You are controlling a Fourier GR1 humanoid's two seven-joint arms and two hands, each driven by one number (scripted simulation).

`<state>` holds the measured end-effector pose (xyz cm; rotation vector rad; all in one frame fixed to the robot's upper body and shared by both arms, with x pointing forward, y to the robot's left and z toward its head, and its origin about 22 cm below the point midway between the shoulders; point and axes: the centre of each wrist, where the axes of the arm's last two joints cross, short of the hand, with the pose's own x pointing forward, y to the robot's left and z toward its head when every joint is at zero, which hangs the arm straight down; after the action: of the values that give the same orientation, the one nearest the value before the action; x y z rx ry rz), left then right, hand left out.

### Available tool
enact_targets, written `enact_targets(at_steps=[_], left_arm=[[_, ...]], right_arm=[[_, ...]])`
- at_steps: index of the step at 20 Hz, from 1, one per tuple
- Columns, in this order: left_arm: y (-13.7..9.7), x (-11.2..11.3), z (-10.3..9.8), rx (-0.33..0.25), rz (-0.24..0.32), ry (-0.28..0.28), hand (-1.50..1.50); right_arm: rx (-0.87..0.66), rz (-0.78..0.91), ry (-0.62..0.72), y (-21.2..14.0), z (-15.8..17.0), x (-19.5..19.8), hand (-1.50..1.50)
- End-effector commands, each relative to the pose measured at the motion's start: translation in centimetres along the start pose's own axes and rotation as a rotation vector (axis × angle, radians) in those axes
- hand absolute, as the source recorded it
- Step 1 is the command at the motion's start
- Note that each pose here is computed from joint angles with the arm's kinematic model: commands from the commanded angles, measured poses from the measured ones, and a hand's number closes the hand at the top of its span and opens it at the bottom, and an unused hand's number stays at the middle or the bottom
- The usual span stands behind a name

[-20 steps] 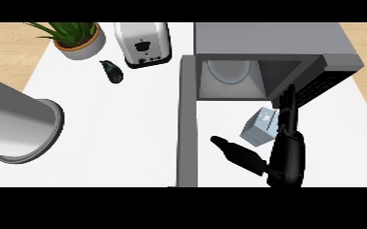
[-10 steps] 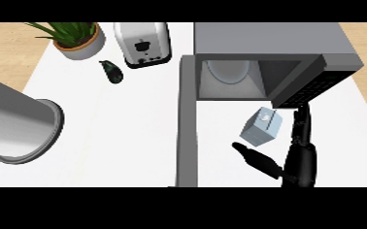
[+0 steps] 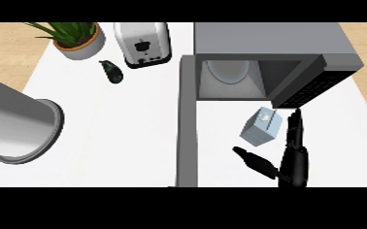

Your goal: Pick up the milk, place it into the microwave and close the microwave

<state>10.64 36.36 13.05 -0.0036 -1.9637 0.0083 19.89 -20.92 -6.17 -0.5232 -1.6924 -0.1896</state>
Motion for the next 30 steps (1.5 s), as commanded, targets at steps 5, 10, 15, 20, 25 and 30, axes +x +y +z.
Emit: enact_targets(at_steps=[5, 10, 15, 20, 25, 30], left_arm=[[0.2, 0.7, 0.4, -0.023, 0.008, 0.001, -1.5], [1.9, 0.4, 0.2, 0.001, 0.0, -0.003, -1.5], [1.2, 0.8, 1.7, -0.007, 0.01, 0.006, -1.5], [0.4, 1.3, 0.8, 0.005, 0.011, -0.003, -1.5], [1.1, 1.2, 0.0, -0.008, 0.012, -0.002, -1.5], [1.4, 0.7, 0.2, 0.0, -0.005, 0.003, -1.5]], right_arm=[[0.002, 0.022, 0.009, 0.2, -0.2, -5.9, -1.5], [-0.017, 0.037, -0.001, -0.3, -1.2, -6.5, -1.5], [0.023, 0.056, -0.003, -0.5, -0.8, -7.9, -1.5], [0.057, -0.009, -0.025, -1.0, -3.4, -9.2, 1.5], [0.069, 0.104, -0.177, 1.7, -1.7, -9.0, 1.5], [0.114, -0.031, -0.188, 1.9, -5.3, -6.5, 1.5]])
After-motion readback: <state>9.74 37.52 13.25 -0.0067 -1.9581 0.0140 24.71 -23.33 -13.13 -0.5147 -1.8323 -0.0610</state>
